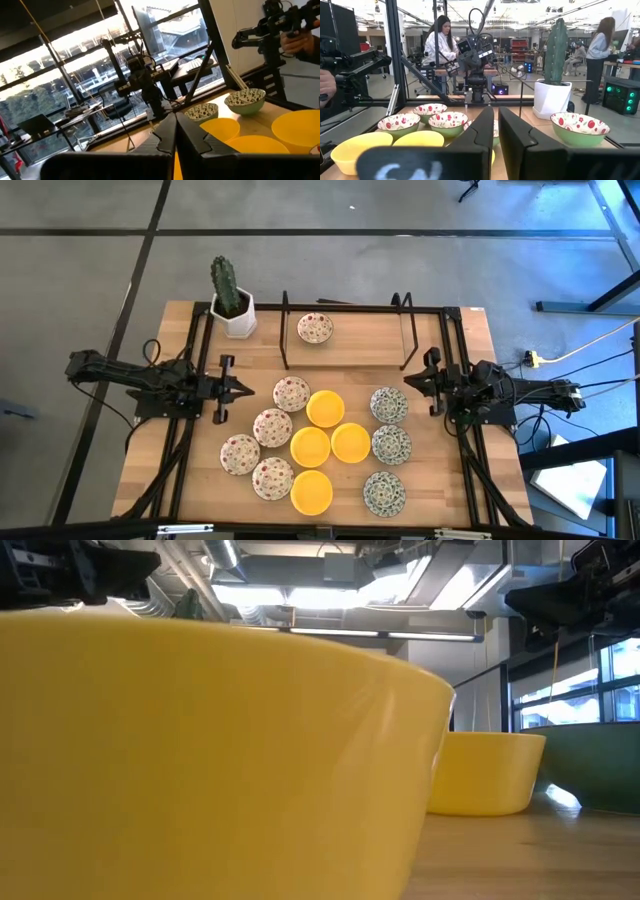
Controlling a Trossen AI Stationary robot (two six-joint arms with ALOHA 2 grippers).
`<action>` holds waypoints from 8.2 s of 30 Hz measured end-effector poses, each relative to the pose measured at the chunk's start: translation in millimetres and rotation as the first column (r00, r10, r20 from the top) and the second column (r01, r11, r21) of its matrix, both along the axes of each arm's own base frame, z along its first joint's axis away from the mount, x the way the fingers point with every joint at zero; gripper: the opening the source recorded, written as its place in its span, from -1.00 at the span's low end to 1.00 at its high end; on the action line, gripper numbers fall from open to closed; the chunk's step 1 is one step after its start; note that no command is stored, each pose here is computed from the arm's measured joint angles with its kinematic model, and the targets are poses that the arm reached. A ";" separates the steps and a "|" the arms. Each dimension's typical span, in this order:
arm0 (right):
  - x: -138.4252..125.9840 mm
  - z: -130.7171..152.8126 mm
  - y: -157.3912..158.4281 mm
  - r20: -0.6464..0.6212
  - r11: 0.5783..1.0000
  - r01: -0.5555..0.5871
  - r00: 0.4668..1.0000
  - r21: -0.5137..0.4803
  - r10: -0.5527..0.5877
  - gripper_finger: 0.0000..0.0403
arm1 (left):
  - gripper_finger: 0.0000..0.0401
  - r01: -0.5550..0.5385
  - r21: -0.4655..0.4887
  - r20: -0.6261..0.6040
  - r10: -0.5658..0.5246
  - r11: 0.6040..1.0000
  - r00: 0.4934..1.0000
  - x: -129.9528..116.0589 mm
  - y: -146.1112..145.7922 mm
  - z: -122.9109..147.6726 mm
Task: Pick & Place Mini bowls
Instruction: Put the blue patterned bowl on the shelf
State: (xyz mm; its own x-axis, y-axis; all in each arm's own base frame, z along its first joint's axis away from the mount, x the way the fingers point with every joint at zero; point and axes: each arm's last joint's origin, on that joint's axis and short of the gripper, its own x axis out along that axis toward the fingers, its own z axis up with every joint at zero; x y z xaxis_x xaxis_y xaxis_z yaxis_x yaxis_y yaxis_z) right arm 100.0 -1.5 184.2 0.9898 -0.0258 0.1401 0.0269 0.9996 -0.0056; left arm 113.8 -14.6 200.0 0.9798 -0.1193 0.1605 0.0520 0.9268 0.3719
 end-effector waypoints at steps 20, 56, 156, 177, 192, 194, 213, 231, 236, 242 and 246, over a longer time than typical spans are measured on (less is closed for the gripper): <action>6.0 80.9 8.7 -0.015 0.993 -0.116 0.993 -0.003 0.116 -0.85 | -0.96 -0.190 -0.039 0.158 0.194 0.981 0.968 -4.3 6.1 30.4; 145.5 67.4 -17.1 -0.981 0.991 0.001 0.143 -0.132 -0.131 -0.33 | -0.98 -0.206 -0.052 0.100 0.211 0.977 0.972 -2.4 6.5 25.2; 129.4 11.9 -44.4 -0.982 0.987 0.099 0.156 0.123 0.106 -0.47 | -0.96 -0.208 -0.043 0.076 0.210 0.977 0.975 -1.8 6.4 23.1; 139.2 -3.9 -34.1 -0.997 1.000 0.027 0.077 -0.015 -0.017 -0.22 | -0.99 -0.208 -0.043 0.076 0.211 0.977 0.975 -1.8 6.5 23.0; 143.3 7.0 -33.8 -0.995 0.999 0.047 0.098 0.008 0.004 -0.87 | -0.99 -0.211 -0.031 0.070 0.212 0.977 0.975 -1.6 6.5 22.3; 146.9 14.1 -33.9 -0.994 0.999 0.041 0.112 0.011 0.006 -0.89 | -0.99 -0.211 -0.031 0.068 0.213 0.977 0.975 -1.5 6.5 22.1; 171.2 164.5 -81.6 -0.846 0.923 0.202 0.373 -0.327 -0.381 -0.94 | -0.97 -0.212 -0.024 0.065 0.213 0.977 0.975 -1.4 6.4 21.7; 147.0 115.6 -215.9 -0.943 0.828 0.529 0.138 -0.189 -0.303 -0.94 | -0.96 -0.215 -0.014 0.066 0.215 0.977 0.974 -1.4 6.5 21.7; 155.4 83.1 -236.9 -0.965 0.834 0.520 0.066 -0.185 -0.255 -0.94 | -0.99 -0.215 -0.013 0.066 0.215 0.977 0.974 -1.4 6.5 21.7; 152.7 71.6 -249.7 -0.973 0.822 0.545 0.046 -0.166 -0.226 -0.94 | -0.98 -0.215 -0.013 0.065 0.215 0.977 0.974 -1.4 6.4 21.7; 150.0 71.0 -252.4 -0.977 0.822 0.553 0.064 -0.135 -0.203 -0.93 | -0.96 -0.221 -0.014 0.065 0.221 0.975 0.973 -1.4 6.6 21.7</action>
